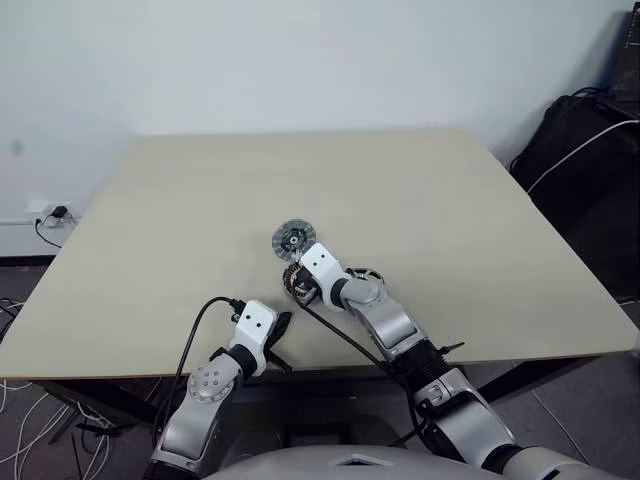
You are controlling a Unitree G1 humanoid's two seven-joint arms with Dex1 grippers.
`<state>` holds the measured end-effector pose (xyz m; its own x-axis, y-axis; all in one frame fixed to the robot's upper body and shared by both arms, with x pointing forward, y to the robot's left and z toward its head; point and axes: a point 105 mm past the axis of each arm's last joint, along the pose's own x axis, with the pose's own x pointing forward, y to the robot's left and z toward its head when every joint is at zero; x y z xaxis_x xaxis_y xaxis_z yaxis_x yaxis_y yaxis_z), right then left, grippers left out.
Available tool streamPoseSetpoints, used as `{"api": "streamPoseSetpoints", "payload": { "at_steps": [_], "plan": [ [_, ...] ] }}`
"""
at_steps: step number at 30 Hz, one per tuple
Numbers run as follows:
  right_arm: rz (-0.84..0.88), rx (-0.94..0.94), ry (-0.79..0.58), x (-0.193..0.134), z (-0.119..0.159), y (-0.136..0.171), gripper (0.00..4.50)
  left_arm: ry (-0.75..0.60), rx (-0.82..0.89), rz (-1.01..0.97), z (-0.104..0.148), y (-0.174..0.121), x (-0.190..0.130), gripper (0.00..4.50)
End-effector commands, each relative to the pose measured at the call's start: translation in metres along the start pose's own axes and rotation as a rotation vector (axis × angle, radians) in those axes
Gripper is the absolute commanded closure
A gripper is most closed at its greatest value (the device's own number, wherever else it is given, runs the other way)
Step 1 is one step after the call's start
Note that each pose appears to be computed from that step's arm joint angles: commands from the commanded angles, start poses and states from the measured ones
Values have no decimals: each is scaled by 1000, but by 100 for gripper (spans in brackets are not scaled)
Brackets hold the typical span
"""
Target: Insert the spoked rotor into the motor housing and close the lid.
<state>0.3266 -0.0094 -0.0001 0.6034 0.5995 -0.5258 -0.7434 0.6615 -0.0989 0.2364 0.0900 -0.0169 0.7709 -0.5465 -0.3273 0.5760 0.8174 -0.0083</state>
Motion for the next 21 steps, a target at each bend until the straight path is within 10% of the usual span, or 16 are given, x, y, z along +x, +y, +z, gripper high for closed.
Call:
{"api": "streamPoseSetpoints", "payload": {
  "at_steps": [1,16,21],
  "plan": [
    [21,-27,-53,1,14,6,447,-53,14,3,16,1,1,450],
    [-304,153,-243,-61,20,-69,447,-71,42,65,18,10,-4,450],
    [-432,259,-218,-108,-10,-96,330,-82,28,95,19,15,-4,450]
  ]
}}
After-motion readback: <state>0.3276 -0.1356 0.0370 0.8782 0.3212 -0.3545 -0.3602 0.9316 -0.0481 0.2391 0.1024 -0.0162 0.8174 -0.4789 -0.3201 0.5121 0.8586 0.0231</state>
